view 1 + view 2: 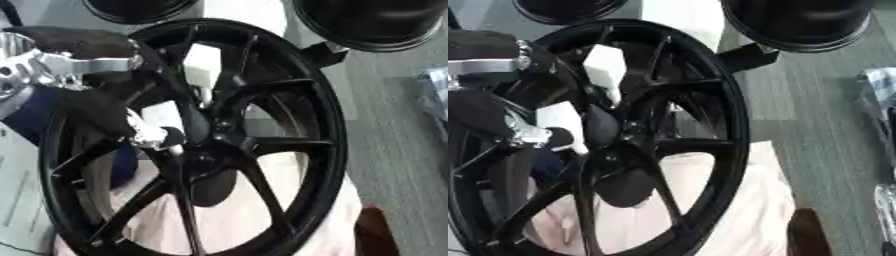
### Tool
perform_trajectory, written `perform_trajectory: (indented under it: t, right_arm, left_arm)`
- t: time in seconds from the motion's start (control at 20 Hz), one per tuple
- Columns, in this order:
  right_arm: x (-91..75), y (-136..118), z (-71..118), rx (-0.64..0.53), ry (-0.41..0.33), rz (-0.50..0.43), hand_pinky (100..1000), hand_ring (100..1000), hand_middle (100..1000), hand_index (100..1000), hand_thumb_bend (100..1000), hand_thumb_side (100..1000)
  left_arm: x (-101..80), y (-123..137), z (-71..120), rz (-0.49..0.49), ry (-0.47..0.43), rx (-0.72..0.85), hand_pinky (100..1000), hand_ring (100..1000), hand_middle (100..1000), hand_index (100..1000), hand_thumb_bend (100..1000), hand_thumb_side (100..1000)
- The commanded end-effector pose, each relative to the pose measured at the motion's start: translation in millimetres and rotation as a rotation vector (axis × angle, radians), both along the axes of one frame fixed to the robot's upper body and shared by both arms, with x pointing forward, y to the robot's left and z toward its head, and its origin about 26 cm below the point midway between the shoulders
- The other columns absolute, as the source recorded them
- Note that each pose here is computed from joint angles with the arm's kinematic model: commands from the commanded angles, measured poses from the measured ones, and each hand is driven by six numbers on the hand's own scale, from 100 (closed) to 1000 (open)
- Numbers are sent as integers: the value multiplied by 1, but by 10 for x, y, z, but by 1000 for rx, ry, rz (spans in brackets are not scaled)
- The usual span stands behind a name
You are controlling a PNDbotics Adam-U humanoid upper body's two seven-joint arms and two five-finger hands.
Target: Pull the pin out of the wheel hub.
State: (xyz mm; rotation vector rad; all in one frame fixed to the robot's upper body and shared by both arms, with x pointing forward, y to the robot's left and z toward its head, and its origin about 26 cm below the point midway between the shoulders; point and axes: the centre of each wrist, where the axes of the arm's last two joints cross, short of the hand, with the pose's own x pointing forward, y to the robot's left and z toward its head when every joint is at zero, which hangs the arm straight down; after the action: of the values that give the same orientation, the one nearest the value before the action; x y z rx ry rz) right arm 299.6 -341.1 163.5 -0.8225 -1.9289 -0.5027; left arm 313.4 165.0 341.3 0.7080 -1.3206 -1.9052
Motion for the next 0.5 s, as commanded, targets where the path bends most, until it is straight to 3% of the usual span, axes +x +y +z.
perform_trajectory:
  t: [0.05, 0.4, 0.5]
  right_arm:
    - [-22, 0, 101, -13, -38, 5, 698, 793, 567, 651, 100, 543]
    - [-20, 1, 104, -12, -40, 7, 698, 793, 568, 651, 100, 543]
    - [-19, 0, 104, -12, -40, 8, 699, 794, 568, 651, 100, 544]
  left_arm:
    - [14, 31, 40, 113, 115, 22, 741, 707, 724, 861, 476, 707]
    - [39, 25, 0, 109, 140, 24, 687, 615, 613, 791, 435, 634]
    - [33, 23, 9, 110, 139, 20, 657, 578, 572, 754, 370, 545]
